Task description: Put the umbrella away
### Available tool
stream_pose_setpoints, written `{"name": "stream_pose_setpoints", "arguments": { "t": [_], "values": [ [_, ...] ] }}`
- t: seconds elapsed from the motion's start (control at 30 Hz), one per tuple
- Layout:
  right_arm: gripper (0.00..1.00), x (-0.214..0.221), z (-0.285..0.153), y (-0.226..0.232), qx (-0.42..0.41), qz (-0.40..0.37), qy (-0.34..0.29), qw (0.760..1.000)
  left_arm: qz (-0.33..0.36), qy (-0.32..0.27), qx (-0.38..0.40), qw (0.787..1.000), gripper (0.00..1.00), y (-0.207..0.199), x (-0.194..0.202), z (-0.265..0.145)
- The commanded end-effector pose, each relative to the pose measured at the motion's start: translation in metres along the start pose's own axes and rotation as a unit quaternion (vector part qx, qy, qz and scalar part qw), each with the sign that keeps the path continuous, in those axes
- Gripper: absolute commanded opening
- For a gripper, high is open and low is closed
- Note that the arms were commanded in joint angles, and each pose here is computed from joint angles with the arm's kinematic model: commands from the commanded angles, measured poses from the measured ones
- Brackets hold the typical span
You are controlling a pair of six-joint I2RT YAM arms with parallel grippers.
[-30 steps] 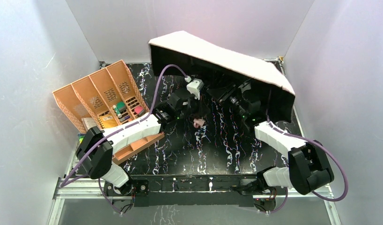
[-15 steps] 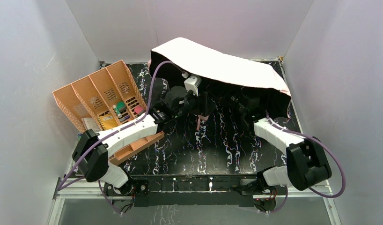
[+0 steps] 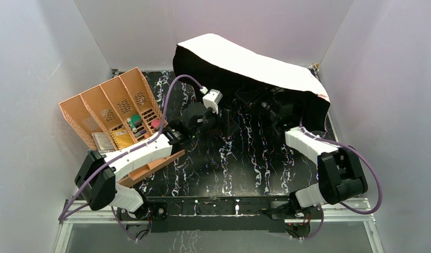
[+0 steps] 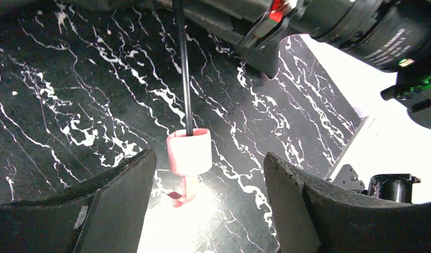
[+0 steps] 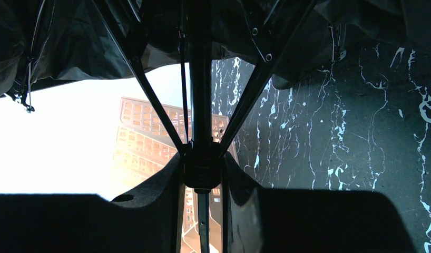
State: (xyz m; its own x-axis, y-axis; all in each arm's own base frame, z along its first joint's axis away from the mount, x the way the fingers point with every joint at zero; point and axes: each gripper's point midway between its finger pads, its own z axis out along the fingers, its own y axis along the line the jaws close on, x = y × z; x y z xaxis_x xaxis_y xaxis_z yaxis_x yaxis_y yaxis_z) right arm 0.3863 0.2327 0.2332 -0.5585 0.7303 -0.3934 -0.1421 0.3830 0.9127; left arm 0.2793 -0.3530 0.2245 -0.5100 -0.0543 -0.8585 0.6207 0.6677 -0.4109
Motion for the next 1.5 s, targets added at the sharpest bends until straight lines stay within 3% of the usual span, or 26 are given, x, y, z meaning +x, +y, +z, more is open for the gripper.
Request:
{"name": "stream_pose_setpoints", "arguments": {
  "t": [0.0, 0.2, 0.43, 0.57, 0.8, 1.17, 1.47],
  "values": [
    [0.0, -0.022, -0.003, 0.048, -0.071, -0.016, -0.023, 0.997, -0.008, 0.001, -0.009, 1.0, 0.72, 0.004, 0.002, 0.003],
    [0.0, -0.029, -0.007, 0.048, -0.073, -0.027, -0.027, 0.997, -0.011, 0.008, -0.001, 1.0, 0.64, 0.003, 0.006, 0.01],
    [0.0, -0.03, -0.01, 0.046, -0.077, -0.028, -0.021, 0.996, -0.007, 0.013, 0.02, 1.0, 0.36, -0.001, 0.009, 0.014],
    [0.0, -0.032, -0.012, 0.047, -0.08, -0.033, -0.021, 0.996, -0.008, 0.015, 0.023, 1.0, 0.25, -0.001, 0.011, 0.015],
    [0.0, -0.026, -0.019, 0.047, -0.08, -0.043, 0.009, 0.996, -0.001, 0.012, 0.011, 1.0, 0.18, 0.005, 0.008, 0.015],
    [0.0, -0.025, -0.031, 0.046, -0.07, -0.034, 0.011, 0.997, 0.001, 0.018, 0.019, 1.0, 0.61, 0.005, 0.012, 0.019],
    [0.0, -0.02, -0.03, 0.047, -0.077, -0.031, 0.042, 0.996, 0.007, 0.023, 0.094, 0.995, 0.74, -0.02, 0.014, 0.017]
  ]
}}
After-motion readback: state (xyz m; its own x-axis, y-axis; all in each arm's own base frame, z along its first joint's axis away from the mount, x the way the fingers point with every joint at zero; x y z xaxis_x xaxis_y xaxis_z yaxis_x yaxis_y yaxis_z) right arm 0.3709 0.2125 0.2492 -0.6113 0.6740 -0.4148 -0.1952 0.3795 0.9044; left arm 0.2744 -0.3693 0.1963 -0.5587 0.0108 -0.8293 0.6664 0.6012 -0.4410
